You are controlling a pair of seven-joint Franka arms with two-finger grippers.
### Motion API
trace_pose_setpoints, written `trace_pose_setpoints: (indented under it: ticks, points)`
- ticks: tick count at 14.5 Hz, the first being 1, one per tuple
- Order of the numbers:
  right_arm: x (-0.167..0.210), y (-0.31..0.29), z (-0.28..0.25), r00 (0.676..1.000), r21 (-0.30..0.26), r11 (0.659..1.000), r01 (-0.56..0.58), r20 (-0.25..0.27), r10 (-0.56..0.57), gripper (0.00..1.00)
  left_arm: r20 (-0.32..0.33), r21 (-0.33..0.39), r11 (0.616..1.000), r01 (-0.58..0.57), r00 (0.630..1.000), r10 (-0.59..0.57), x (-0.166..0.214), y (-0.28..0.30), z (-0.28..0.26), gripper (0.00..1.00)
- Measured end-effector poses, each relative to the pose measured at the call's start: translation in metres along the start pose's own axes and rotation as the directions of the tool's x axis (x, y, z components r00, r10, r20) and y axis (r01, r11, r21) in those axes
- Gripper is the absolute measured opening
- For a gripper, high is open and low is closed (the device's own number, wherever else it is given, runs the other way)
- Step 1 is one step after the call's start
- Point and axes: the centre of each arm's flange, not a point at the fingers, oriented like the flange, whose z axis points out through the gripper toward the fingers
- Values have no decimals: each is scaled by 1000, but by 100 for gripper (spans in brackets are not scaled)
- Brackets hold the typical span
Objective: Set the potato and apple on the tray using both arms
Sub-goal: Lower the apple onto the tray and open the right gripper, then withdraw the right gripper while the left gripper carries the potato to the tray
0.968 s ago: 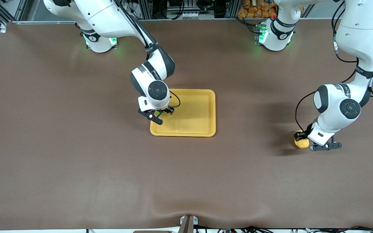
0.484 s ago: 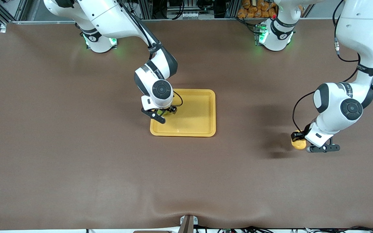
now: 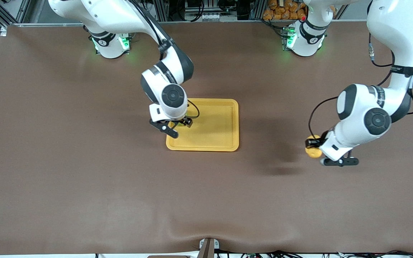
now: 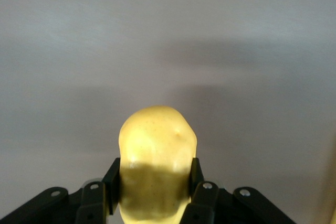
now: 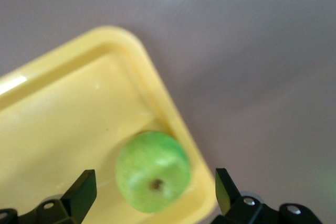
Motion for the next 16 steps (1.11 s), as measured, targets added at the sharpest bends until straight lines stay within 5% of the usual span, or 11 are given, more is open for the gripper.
trace_pose_setpoints:
  ticks: [6, 16]
  points:
    - [145, 161, -95, 988, 67, 987, 145, 50, -148, 100, 24, -37, 997, 72, 997, -71, -42, 128, -4, 53]
    - [209, 405, -200, 945, 181, 928, 326, -31, -326, 100, 54, 42, 981, 188, 980, -190, -129, 292, 50, 53]
